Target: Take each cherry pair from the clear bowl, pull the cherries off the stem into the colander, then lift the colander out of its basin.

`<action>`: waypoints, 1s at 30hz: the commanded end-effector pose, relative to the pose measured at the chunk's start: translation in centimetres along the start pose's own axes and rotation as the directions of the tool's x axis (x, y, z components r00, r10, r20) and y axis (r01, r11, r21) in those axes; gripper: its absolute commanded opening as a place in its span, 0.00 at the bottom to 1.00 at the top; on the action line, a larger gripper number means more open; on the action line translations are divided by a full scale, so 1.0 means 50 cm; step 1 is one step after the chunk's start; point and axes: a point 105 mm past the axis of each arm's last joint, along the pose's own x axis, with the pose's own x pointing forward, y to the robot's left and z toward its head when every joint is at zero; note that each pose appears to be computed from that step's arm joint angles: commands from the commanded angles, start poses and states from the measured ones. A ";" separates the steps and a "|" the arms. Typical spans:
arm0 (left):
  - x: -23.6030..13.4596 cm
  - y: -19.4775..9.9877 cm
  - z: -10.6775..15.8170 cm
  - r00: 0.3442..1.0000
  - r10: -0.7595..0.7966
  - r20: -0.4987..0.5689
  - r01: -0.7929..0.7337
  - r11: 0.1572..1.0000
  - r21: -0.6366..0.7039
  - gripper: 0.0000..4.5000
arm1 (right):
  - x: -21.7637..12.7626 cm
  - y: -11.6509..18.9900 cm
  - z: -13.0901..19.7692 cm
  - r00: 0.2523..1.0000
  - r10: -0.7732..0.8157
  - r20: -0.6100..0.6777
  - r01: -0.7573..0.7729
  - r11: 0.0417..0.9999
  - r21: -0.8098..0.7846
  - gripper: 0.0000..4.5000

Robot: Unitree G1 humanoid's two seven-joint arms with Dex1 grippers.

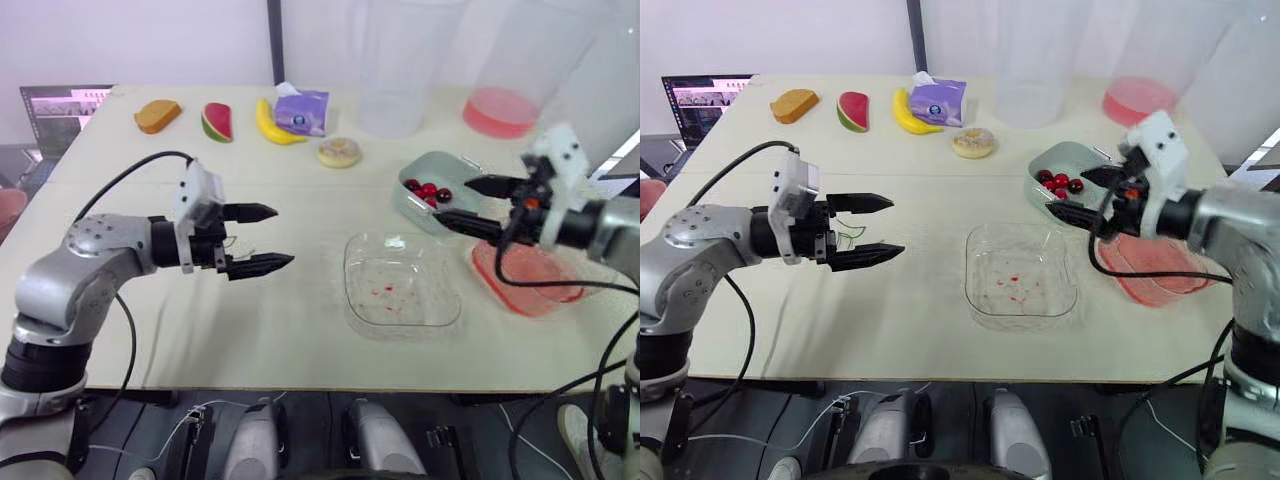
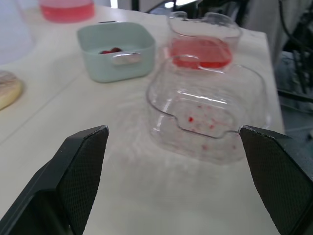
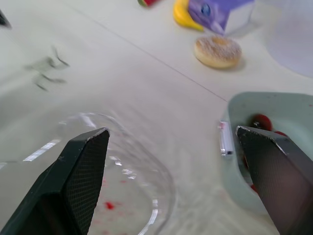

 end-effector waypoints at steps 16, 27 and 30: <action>-0.157 0.037 -0.082 0.974 0.183 -0.131 -0.188 0.982 -0.024 1.00 | -0.168 0.005 -0.139 0.985 -0.164 -0.048 0.167 0.983 0.074 0.98; -0.157 0.035 -0.062 0.973 0.211 -0.092 -0.213 0.977 -0.014 1.00 | -0.149 0.002 -0.126 0.989 -0.142 -0.042 0.144 0.988 0.054 0.98; -0.157 0.034 -0.060 0.973 0.214 -0.089 -0.216 0.976 -0.014 1.00 | -0.147 -0.001 -0.119 0.989 -0.141 -0.036 0.143 0.988 0.052 0.98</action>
